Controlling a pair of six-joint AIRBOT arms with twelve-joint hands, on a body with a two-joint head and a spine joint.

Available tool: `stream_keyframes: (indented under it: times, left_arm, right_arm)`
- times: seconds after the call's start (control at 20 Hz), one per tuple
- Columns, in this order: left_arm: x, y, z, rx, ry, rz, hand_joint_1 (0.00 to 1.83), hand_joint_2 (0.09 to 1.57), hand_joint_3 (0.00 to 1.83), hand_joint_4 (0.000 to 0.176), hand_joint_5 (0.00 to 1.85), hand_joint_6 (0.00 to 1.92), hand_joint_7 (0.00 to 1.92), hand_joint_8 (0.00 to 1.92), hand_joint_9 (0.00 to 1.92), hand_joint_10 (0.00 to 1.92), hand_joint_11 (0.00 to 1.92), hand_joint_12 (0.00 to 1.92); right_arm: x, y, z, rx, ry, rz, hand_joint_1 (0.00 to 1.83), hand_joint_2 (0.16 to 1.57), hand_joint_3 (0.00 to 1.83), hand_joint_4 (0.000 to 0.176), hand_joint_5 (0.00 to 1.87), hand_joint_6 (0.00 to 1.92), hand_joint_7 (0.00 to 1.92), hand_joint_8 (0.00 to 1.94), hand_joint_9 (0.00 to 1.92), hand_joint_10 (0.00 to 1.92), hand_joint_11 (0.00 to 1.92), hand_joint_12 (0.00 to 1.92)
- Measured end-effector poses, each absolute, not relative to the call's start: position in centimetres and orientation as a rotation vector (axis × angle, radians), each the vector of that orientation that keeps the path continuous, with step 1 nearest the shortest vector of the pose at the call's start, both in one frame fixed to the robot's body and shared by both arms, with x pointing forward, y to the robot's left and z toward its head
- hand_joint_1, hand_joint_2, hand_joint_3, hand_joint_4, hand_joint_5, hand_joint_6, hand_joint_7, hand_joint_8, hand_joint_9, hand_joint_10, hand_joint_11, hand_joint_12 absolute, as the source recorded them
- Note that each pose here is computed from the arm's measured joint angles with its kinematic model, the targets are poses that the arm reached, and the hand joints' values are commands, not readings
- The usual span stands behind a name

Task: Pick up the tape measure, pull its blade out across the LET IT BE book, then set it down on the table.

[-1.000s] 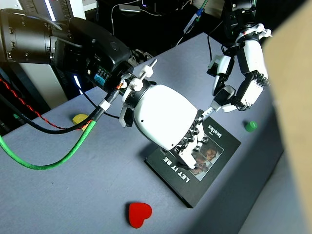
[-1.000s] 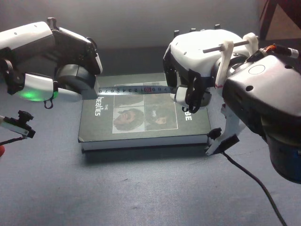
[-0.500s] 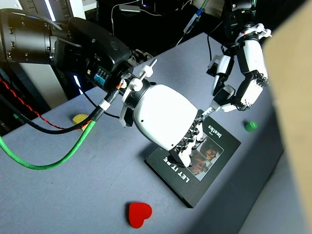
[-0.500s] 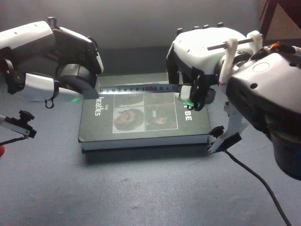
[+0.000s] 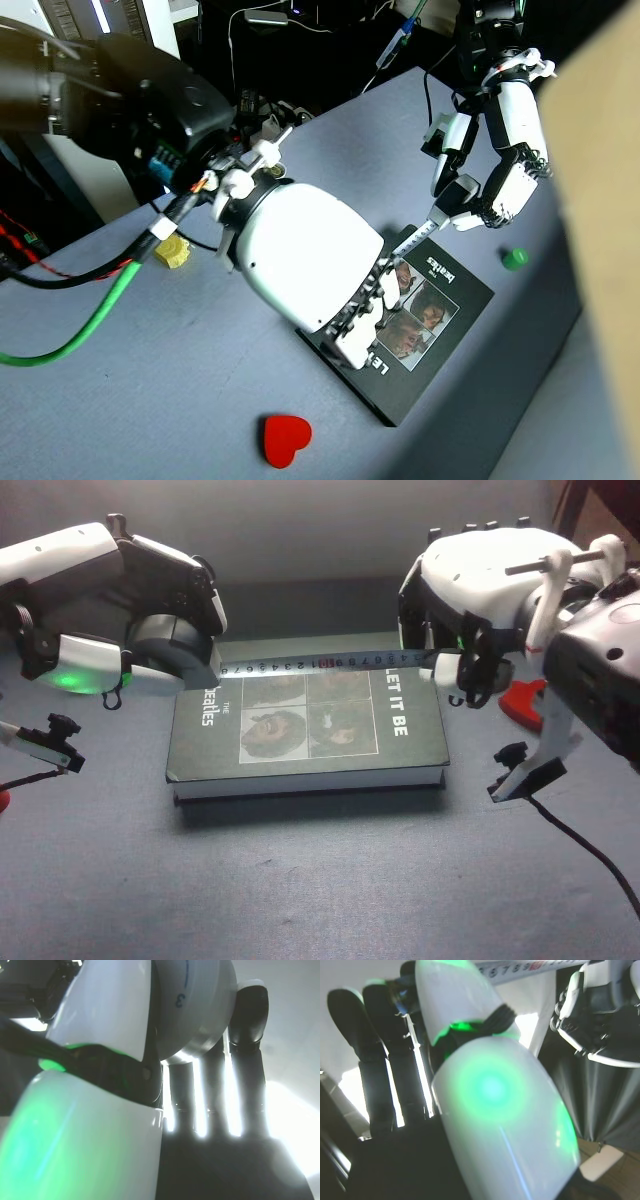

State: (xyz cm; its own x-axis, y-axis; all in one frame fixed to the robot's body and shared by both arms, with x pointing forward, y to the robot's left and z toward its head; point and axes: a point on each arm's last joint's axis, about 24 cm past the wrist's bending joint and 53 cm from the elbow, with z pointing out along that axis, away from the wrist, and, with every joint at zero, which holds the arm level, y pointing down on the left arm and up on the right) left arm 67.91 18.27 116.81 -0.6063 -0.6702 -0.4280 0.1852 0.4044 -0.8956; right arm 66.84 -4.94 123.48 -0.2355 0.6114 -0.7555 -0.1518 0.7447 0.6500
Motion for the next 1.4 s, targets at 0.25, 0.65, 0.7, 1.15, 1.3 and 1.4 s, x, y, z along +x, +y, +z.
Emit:
stream_keyframes:
  times: [0.25, 0.65, 0.7, 1.15, 1.3, 1.4]
  left_arm:
    - [67.8, 17.9, 116.8, -0.415, 1.835, -1.322, 1.49, 1.11, 0.00, 0.000, 0.82, 1.07, 0.98, 0.77, 1.02, 0.99, 0.85, 1.52]
    - [67.9, 17.9, 116.8, -0.418, 1.834, -1.323, 1.49, 1.11, 0.00, 0.000, 0.83, 1.07, 0.98, 0.74, 1.01, 1.00, 0.85, 1.56]
    - [67.9, 18.0, 116.8, -0.418, 1.833, -1.322, 1.49, 1.11, 0.00, 0.000, 0.83, 1.07, 0.98, 0.74, 1.01, 1.00, 0.85, 1.56]
    - [67.8, 17.4, 116.8, -0.416, 1.833, -1.340, 1.49, 1.10, 0.00, 0.000, 0.85, 1.07, 0.98, 0.76, 1.02, 0.97, 0.85, 1.50]
    - [67.8, 17.4, 116.8, -0.416, 1.833, -1.340, 1.49, 1.10, 0.00, 0.000, 0.85, 1.07, 0.98, 0.76, 1.02, 0.97, 0.84, 1.50]
    - [67.8, 17.4, 116.9, -0.416, 1.830, -1.342, 1.49, 1.10, 0.00, 0.000, 0.85, 1.07, 0.98, 0.77, 1.02, 0.98, 0.85, 1.50]
  right_arm:
    - [66.7, -5.9, 123.6, 0.361, 1.662, 0.732, 1.37, 1.13, 0.00, 0.000, 0.84, 1.06, 1.03, 0.94, 0.85, 1.31, 0.73, 1.28]
    - [67.1, -8.0, 123.6, 0.374, 1.658, 0.706, 1.37, 1.13, 0.00, 0.000, 0.84, 1.06, 1.03, 0.94, 0.85, 1.31, 0.73, 1.29]
    - [67.2, -8.3, 123.6, 0.375, 1.658, 0.704, 1.37, 1.13, 0.00, 0.000, 0.84, 1.06, 1.03, 0.94, 0.85, 1.31, 0.73, 1.29]
    - [67.5, -11.0, 123.7, 0.398, 1.651, 0.673, 1.37, 1.14, 0.00, 0.000, 0.83, 1.07, 1.03, 0.95, 0.83, 1.32, 0.73, 1.29]
    - [67.6, -11.9, 123.5, 0.408, 1.651, 0.660, 1.36, 1.14, 0.00, 0.000, 0.83, 1.07, 1.03, 0.95, 0.83, 1.33, 0.73, 1.30]
    - [67.7, -12.8, 123.7, 0.417, 1.644, 0.646, 1.36, 1.14, 0.00, 0.000, 0.83, 1.07, 1.03, 0.96, 0.82, 1.34, 0.71, 1.30]
